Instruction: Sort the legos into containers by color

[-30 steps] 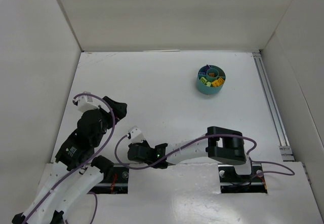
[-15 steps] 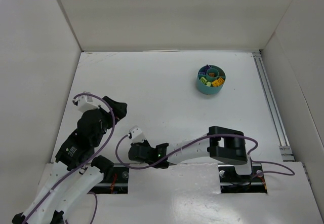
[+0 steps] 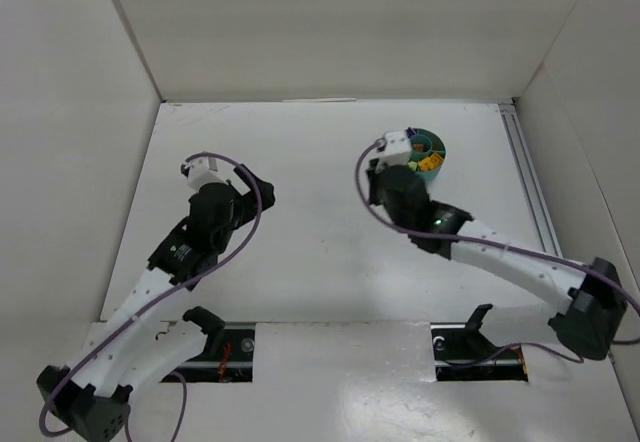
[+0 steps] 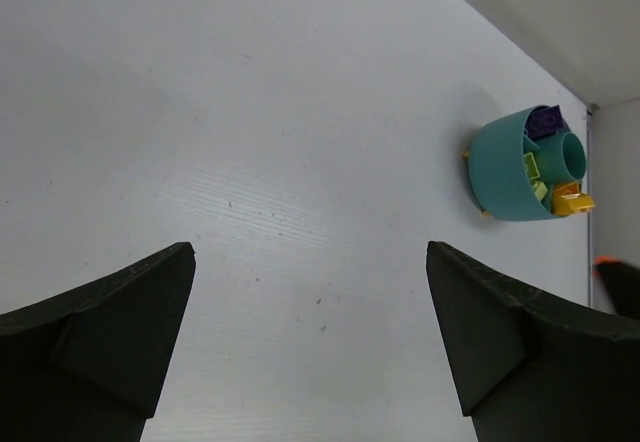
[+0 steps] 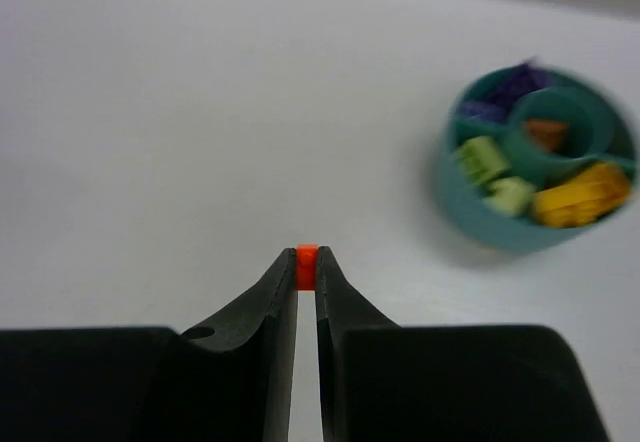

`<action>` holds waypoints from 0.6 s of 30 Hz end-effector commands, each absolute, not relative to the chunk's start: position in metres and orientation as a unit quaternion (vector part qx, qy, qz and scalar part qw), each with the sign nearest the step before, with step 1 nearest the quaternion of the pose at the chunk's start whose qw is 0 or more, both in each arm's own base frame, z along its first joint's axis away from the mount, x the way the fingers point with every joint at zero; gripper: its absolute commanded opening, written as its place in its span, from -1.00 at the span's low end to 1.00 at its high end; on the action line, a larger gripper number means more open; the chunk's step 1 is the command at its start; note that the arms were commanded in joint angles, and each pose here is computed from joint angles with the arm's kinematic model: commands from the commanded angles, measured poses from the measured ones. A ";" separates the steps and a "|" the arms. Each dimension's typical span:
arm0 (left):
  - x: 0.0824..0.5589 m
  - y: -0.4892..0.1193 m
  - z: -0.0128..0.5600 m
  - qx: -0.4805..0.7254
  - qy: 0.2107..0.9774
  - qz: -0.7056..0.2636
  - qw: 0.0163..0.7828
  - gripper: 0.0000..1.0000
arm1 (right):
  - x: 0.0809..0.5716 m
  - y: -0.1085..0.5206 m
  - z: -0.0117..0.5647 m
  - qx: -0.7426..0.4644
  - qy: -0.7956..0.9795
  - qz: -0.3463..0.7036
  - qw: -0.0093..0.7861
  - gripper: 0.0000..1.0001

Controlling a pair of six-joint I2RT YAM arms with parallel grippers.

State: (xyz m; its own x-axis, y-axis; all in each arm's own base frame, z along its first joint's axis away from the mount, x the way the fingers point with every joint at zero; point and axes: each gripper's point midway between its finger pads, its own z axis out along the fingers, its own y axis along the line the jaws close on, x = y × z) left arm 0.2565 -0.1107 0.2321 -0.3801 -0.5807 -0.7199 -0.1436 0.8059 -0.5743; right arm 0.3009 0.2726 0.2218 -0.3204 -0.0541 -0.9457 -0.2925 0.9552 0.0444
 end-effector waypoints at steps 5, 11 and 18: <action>0.314 -0.138 0.261 -0.186 0.788 -0.223 0.544 1.00 | 0.378 0.129 0.278 -0.102 0.774 -0.007 0.624 -0.70; 0.362 -0.127 0.233 -0.159 0.818 -0.239 0.498 1.00 | 0.453 0.057 0.267 -0.133 0.797 -0.032 0.588 -0.70; 0.375 -0.103 0.221 -0.163 0.824 -0.191 0.508 1.00 | 0.517 0.042 0.223 -0.169 0.823 0.021 0.542 -0.72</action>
State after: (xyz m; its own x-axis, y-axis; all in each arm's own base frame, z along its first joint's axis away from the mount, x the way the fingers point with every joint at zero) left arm 0.3634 -0.1019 0.1858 -0.5038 -0.4888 -0.7122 -0.1624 0.8634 -0.4777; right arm 0.5020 0.0194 0.2109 -0.4127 -0.2127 -0.8857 -0.1563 0.9745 -0.1612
